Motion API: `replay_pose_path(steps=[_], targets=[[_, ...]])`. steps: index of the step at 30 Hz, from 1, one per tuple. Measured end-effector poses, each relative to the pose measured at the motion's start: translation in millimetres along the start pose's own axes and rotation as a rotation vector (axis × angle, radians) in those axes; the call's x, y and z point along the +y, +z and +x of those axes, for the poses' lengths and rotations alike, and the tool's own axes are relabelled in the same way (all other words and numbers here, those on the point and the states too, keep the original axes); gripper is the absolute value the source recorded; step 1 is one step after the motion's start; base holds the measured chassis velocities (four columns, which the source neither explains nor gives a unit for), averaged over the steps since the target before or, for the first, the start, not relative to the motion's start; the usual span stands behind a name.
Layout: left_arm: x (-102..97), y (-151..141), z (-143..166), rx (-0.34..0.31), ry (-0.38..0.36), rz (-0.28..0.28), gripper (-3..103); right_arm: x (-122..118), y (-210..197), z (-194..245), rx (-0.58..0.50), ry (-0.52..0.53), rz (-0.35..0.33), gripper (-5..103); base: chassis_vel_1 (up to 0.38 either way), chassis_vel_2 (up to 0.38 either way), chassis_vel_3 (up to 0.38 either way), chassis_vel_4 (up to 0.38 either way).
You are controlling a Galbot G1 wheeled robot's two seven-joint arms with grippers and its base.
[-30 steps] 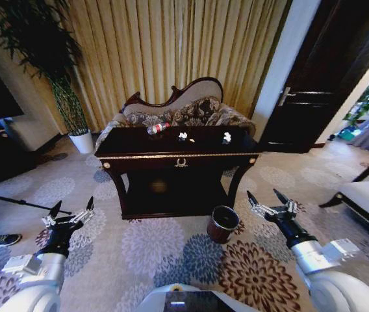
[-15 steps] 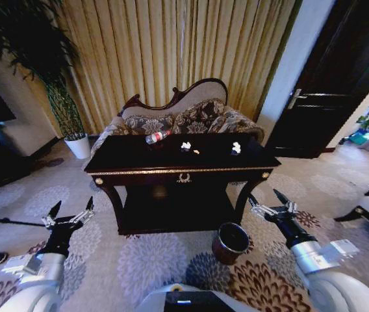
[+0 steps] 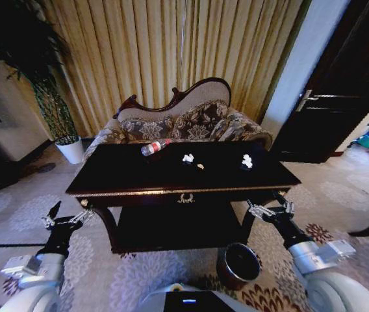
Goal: Move to the front of the table and place the trash on the table into the trash bin.
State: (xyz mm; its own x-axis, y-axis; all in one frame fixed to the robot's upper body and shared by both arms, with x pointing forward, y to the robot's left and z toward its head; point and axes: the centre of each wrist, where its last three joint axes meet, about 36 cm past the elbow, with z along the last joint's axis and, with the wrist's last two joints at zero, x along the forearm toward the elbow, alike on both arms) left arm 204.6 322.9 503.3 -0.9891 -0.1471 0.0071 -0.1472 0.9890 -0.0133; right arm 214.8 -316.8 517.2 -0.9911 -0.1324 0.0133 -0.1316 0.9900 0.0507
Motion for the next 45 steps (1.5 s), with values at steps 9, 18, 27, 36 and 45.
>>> replay_pose_path(steps=[9,18,27,36,45], targets=[[-2.1,-5,2,-0.008,-0.011,-0.002,100,7,-3,-8,0.000,0.056,-0.023,100,-0.013,0.013,0.008,-0.004],[-1.1,-9,9,0.000,-0.033,-0.008,100,5,-21,-28,0.039,0.093,-0.031,100,0.004,-0.005,-0.004,0.006],[-2.3,-11,14,0.002,-0.059,-0.008,100,-34,-26,-81,0.154,0.141,0.029,100,0.000,0.000,0.000,0.000],[-2.4,-10,17,0.007,-0.103,-0.011,100,-93,-51,-161,0.224,0.175,0.030,100,0.000,0.000,0.000,0.000],[-1.7,-10,21,0.017,-0.127,-0.021,100,-126,-66,-199,0.305,0.197,0.025,100,0.000,0.000,0.000,0.000]])
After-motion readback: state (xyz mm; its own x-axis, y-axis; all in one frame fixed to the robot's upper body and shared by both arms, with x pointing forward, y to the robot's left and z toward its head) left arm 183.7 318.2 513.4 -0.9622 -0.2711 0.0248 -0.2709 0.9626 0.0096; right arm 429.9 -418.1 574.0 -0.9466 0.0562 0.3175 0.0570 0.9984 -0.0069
